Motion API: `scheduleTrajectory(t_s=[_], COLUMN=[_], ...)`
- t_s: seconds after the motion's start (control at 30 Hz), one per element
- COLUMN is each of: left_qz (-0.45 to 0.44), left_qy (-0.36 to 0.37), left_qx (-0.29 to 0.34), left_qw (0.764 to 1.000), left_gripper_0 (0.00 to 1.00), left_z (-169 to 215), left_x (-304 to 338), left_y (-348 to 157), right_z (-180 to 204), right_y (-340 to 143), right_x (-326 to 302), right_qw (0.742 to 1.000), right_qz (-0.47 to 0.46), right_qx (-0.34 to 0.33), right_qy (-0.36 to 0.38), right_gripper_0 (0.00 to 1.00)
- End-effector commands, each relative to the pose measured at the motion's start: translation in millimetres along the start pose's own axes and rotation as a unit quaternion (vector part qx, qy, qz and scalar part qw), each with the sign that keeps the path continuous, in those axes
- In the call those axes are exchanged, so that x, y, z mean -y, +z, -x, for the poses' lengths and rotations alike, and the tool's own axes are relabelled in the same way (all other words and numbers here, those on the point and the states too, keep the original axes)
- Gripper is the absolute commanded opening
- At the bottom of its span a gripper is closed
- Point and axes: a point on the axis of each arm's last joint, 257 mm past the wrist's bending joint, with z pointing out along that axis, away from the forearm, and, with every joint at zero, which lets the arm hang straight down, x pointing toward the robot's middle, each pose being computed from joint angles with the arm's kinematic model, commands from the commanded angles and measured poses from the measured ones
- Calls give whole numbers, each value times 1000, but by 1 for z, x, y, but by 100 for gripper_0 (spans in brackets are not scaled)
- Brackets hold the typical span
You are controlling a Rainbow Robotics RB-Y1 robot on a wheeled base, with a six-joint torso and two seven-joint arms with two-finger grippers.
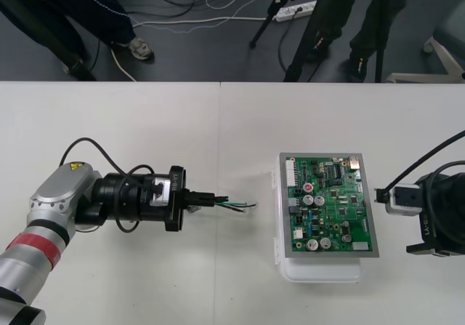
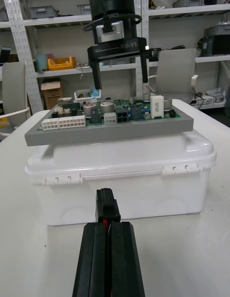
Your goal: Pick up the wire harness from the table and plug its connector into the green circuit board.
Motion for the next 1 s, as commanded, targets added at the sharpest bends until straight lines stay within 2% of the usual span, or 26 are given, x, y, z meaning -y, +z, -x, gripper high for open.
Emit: scheduleTrajectory(t_s=[0.03,0.3,0.5,0.83,1.0], left_qz=[-38,-52,-48,-41,-45], left_qy=[34,13,-4,-19,-49], left_qx=[34,50,57,50,48], left_qw=[998,997,997,998,997], left_gripper_0=[0,0,0,0,0], left_z=[25,33,37,37,41], left_x=[-2,3,0,-7,-7], left_y=[17,32,44,59,64], right_z=[5,15,31,36,40], right_y=[14,25,27,28,33], right_x=[9,14,26,37,39], right_qw=[1000,999,995,993,993], right_qz=[9,21,9,0,-2], right_qx=[-1,-1,2,-5,-3], right_qy=[-1,-26,-96,-119,-115], right_gripper_0=[100,100,100,100,100])
